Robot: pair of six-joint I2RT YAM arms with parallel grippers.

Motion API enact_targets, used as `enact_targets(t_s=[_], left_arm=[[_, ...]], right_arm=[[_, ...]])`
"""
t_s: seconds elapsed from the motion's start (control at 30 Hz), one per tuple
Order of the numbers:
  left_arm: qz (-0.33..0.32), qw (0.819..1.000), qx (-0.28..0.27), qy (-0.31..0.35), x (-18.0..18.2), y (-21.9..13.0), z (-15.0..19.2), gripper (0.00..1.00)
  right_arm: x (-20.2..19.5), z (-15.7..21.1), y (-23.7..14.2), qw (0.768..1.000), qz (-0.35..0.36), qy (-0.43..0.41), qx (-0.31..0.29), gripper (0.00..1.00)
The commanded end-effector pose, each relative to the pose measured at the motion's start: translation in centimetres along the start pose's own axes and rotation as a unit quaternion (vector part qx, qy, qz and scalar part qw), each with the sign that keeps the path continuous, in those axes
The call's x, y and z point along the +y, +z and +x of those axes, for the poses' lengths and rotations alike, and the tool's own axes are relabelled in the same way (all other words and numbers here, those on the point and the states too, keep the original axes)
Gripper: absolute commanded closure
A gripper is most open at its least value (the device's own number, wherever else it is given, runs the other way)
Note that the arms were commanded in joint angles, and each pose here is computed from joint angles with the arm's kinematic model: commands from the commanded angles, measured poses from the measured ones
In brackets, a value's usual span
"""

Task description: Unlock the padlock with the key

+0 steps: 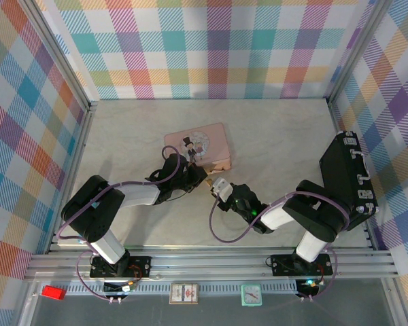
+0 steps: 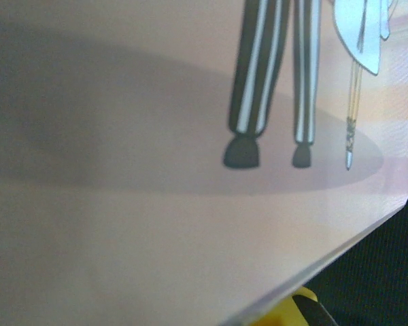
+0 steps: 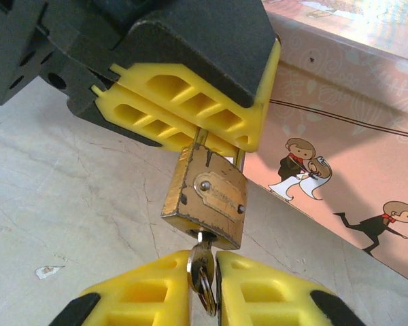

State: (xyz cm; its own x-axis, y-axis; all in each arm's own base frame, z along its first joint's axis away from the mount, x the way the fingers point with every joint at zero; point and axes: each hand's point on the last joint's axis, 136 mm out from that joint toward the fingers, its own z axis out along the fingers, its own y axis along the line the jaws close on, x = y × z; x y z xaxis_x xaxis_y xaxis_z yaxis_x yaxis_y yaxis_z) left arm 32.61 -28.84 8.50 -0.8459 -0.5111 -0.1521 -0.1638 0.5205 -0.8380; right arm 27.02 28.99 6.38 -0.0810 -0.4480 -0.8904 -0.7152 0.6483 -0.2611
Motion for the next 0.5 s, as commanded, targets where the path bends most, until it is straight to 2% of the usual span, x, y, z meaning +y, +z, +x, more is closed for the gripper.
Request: enact_targets(t_s=[0.0,0.13,0.47], left_arm=[[0.041,0.999,0.018,-0.019,-2.39,-0.56,0.72,1.0],[0.04,0.999,0.018,-0.019,-2.35,-0.51,0.79,1.0],[0.034,0.999,0.02,-0.018,-2.13,-0.33,0.9,1.0]], right_arm=[[-0.55,-1.07,0.38,1.0,0.014,0.022,-0.011,0.81],[-0.68,-1.08,0.28,0.999,0.017,0.025,-0.012,0.78],[-0.67,-1.22,0.24,0.999,0.017,0.024,-0.016,0.81]])
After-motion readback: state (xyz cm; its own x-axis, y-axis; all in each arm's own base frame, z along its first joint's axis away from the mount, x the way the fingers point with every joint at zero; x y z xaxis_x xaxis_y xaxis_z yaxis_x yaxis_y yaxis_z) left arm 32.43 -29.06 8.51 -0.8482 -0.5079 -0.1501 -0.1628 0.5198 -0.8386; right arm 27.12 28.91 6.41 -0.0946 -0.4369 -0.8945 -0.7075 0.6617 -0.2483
